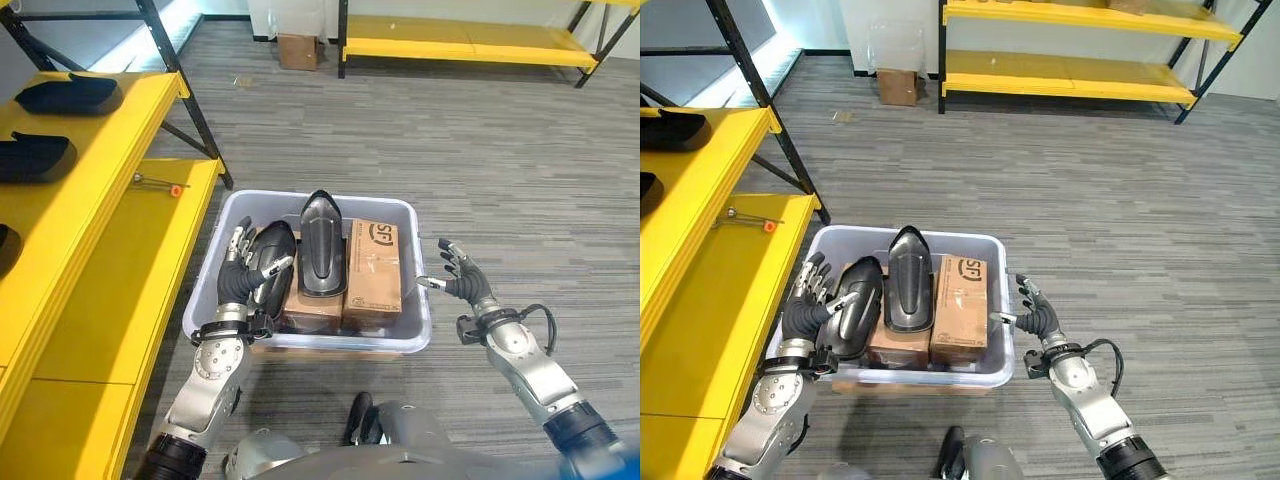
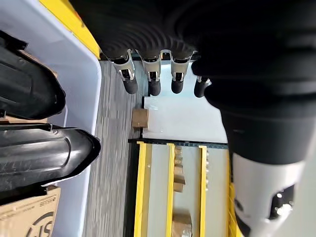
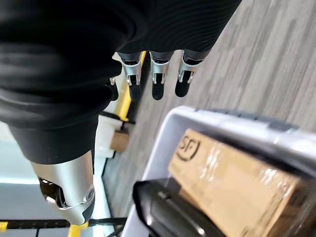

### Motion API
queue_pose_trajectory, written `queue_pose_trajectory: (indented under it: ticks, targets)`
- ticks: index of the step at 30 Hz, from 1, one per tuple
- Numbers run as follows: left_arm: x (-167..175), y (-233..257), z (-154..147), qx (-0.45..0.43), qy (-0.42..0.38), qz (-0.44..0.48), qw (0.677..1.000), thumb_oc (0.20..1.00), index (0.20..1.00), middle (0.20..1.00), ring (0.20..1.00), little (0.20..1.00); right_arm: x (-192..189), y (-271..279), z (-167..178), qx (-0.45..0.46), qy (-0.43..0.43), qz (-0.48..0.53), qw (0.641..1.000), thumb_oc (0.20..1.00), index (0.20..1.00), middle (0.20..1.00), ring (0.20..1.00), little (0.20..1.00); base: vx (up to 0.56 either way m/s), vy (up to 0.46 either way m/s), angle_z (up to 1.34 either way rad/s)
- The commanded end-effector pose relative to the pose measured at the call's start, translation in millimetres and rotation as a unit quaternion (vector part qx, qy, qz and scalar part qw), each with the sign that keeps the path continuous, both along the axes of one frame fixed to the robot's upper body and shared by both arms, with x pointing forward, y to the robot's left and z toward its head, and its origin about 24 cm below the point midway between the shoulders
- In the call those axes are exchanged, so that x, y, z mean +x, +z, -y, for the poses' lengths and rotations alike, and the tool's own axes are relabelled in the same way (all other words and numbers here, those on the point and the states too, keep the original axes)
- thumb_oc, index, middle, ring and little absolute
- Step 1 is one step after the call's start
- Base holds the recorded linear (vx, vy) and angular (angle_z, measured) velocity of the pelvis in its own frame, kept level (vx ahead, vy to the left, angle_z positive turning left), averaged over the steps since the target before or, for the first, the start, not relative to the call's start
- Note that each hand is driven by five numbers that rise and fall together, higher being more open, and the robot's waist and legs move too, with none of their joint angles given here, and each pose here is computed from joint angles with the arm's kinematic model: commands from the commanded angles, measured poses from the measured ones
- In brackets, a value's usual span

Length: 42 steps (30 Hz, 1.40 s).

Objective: Move parts from the plastic box to the shelf.

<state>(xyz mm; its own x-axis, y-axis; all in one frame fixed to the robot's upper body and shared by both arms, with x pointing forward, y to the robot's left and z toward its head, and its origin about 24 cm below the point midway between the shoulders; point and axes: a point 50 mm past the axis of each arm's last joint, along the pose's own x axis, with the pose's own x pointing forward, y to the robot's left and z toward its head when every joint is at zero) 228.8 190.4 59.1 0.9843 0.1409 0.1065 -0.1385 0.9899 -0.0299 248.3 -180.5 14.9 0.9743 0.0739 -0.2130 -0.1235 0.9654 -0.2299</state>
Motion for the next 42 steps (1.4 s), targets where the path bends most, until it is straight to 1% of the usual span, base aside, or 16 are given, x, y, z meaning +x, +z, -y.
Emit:
queue_pose_trajectory:
  ticks: [1,4,8,16,21,28,30,32,34,35,38,42]
  targets:
    - [5.6,30.5,-1.1,0.015,-0.011,0.077,0.997,1.0,1.0,1.0,1.0,1.0,16.7,34.4,-6.6,0.045,0.007,0.095,0.994,1.0,1.0,1.0,1.0,1.0,0.13,-0.066,0.08]
    - [5.7,31.9,1.9,0.021,-0.023,0.078,0.996,1.0,1.0,1.0,1.0,1.0,14.4,32.9,-6.0,0.045,-0.004,0.096,0.994,1.0,1.0,1.0,1.0,1.0,0.15,0.118,-0.19]
    - [9.0,30.2,1.4,0.017,-0.017,0.073,0.997,1.0,1.0,1.0,1.0,1.0,14.0,30.6,-7.6,0.045,-0.006,0.093,0.995,1.0,1.0,1.0,1.0,1.0,0.1,0.089,-0.03]
    - [8.8,34.4,-5.7,0.04,-0.011,0.08,0.996,1.0,1.0,1.0,1.0,1.0,11.5,37.0,-14.4,0.051,0.022,0.111,0.992,1.0,1.0,1.0,1.0,1.0,0.07,0.048,0.05]
    - [8.7,38.3,-14.7,0.066,0.008,0.083,0.994,1.0,1.0,1.0,1.0,1.0,10.0,38.7,-20.5,0.065,0.04,0.112,0.991,1.0,1.0,1.0,1.0,1.0,0.06,-0.005,0.08]
    - [8.7,41.5,-20.1,0.064,0.014,0.091,0.994,1.0,1.0,1.0,1.0,1.0,8.1,44.3,-26.3,0.063,0.052,0.121,0.989,1.0,1.0,1.0,1.0,1.0,-0.01,0.071,-0.12]
    - [10.7,40.3,-16.1,0.059,0.002,0.091,0.994,1.0,1.0,1.0,1.0,1.0,10.6,49.9,-30.6,0.061,0.048,0.13,0.989,1.0,1.0,1.0,1.0,1.0,-0.06,0.451,-0.22]
    - [15.5,41.0,-8.4,0.072,-0.046,0.091,0.992,1.0,1.0,1.0,1.0,1.0,11.7,48.7,-27.8,0.071,0.054,0.123,0.988,1.0,1.0,1.0,1.0,1.0,0.1,0.407,-0.09]
    - [18.1,38.2,-3.8,0.074,-0.061,0.079,0.992,1.0,1.0,1.0,1.0,1.0,11.2,43.6,-25.0,0.083,0.055,0.11,0.989,1.0,1.0,1.0,1.0,1.0,0.09,0.223,-0.04]
    - [20.3,37.5,5.0,0.082,-0.1,0.077,0.989,1.0,1.0,1.0,1.0,1.0,9.6,36.9,-23.4,0.09,0.062,0.096,0.989,1.0,1.0,1.0,1.0,1.0,0.05,0.142,0.09]
    - [20.3,40.2,7.9,0.091,-0.114,0.085,0.986,1.0,1.0,1.0,1.0,1.0,14.3,44.0,-20.2,0.074,0.066,0.127,0.987,1.0,1.0,1.0,1.0,1.0,-0.03,0.1,0.0]
    - [24.0,49.8,8.5,0.095,-0.113,0.107,0.983,1.0,1.0,1.0,1.0,1.0,25.5,63.5,-18.4,0.106,0.049,0.16,0.98,1.0,1.0,1.0,1.0,1.0,-0.11,0.006,0.06]
